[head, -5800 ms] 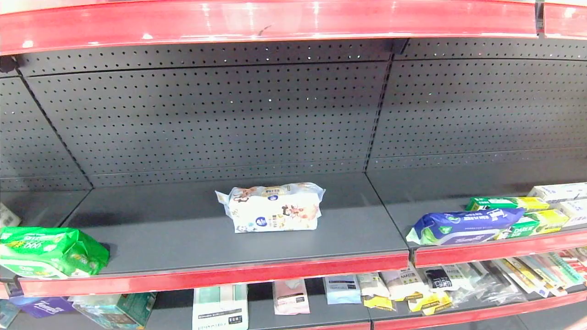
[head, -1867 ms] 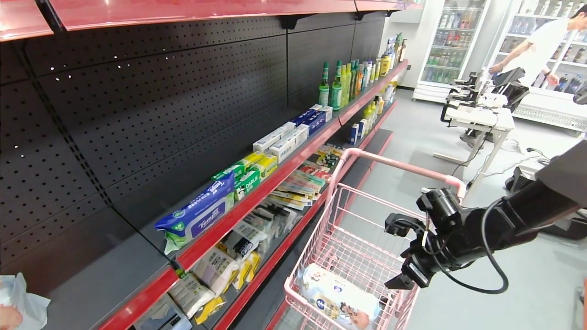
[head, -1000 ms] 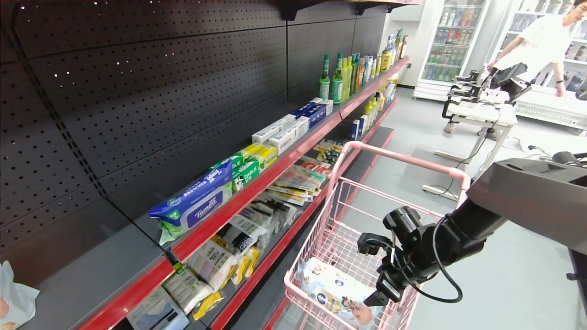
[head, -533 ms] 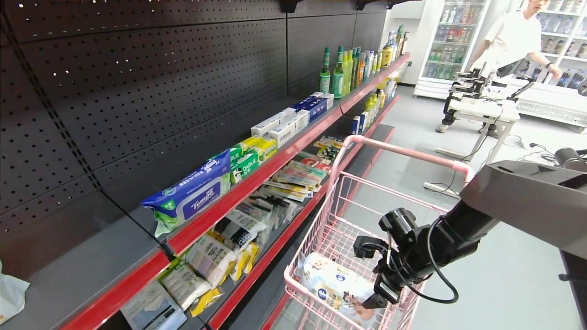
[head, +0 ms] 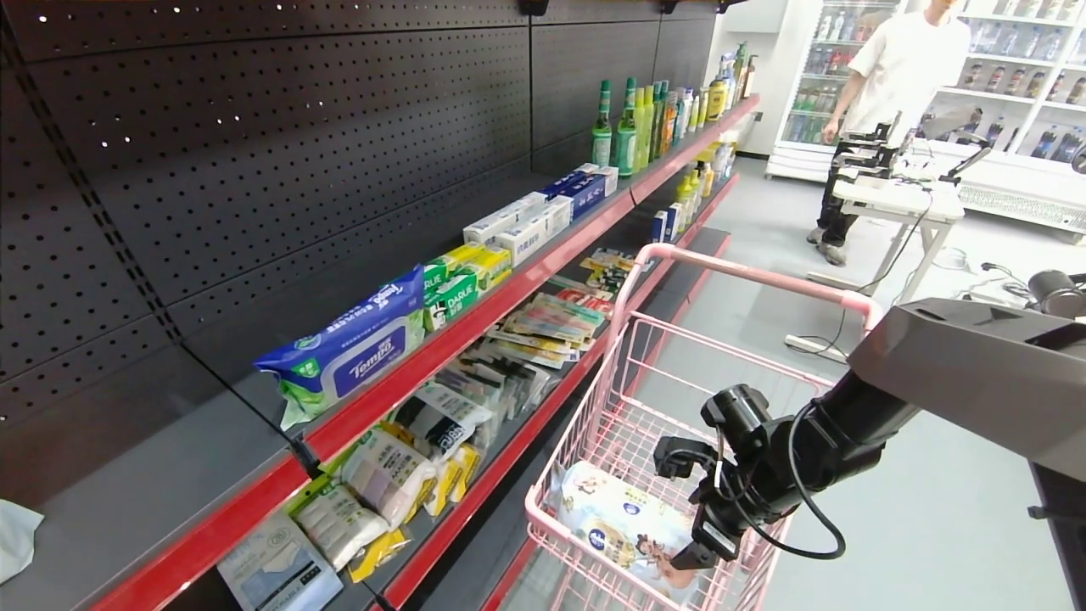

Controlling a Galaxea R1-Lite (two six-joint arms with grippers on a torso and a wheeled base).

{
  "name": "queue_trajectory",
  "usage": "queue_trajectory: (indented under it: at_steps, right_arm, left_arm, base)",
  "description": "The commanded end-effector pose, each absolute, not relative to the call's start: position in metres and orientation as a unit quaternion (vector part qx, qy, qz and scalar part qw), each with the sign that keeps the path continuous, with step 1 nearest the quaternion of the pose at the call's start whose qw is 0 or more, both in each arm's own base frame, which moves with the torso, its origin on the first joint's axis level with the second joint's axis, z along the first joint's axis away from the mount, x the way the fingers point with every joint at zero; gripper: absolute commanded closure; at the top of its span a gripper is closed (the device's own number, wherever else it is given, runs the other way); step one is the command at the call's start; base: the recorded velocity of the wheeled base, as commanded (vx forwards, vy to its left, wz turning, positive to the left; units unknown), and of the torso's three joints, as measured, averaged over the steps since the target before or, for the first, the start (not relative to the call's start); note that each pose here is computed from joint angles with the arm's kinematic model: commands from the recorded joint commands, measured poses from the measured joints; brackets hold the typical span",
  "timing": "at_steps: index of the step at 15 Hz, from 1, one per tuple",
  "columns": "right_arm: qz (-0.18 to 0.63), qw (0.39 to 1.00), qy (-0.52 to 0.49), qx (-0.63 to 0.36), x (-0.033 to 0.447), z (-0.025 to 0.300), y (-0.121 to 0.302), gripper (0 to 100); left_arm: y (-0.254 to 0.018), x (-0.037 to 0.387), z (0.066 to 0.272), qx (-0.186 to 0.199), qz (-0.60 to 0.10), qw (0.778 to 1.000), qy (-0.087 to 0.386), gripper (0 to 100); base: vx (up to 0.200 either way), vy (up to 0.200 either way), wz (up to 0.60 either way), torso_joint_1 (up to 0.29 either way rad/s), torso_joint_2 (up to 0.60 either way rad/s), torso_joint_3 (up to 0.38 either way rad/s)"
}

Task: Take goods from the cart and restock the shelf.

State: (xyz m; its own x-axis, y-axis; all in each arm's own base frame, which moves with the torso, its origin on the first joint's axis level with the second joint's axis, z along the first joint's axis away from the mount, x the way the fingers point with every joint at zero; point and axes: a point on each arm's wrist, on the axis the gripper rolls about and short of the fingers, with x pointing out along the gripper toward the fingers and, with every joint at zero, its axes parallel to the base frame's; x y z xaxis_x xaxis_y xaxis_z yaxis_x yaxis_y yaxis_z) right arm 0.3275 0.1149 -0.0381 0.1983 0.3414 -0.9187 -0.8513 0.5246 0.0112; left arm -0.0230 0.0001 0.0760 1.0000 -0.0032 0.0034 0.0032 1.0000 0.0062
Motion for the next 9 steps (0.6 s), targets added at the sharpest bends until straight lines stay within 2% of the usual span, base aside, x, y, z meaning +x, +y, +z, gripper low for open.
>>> queue_trajectory:
  at_steps: [1,9]
  right_arm:
    - [0.408,0.729,0.481,-0.264,0.33,-0.039,0.113,0]
    - [0.416,0.736,0.473,-0.248,0.346,-0.05,0.103,0]
  left_arm:
    - [0.0,-0.023,0.076,0.003,-0.002,1.0,-0.002,0]
    - [0.0,-0.023,0.076,0.004,-0.002,1.0,-0.002,0]
  base:
    - [0.0,0.0,0.0,-0.012,0.05,0.032]
    - [0.0,0.0,0.0,0.0,0.0,0.0]
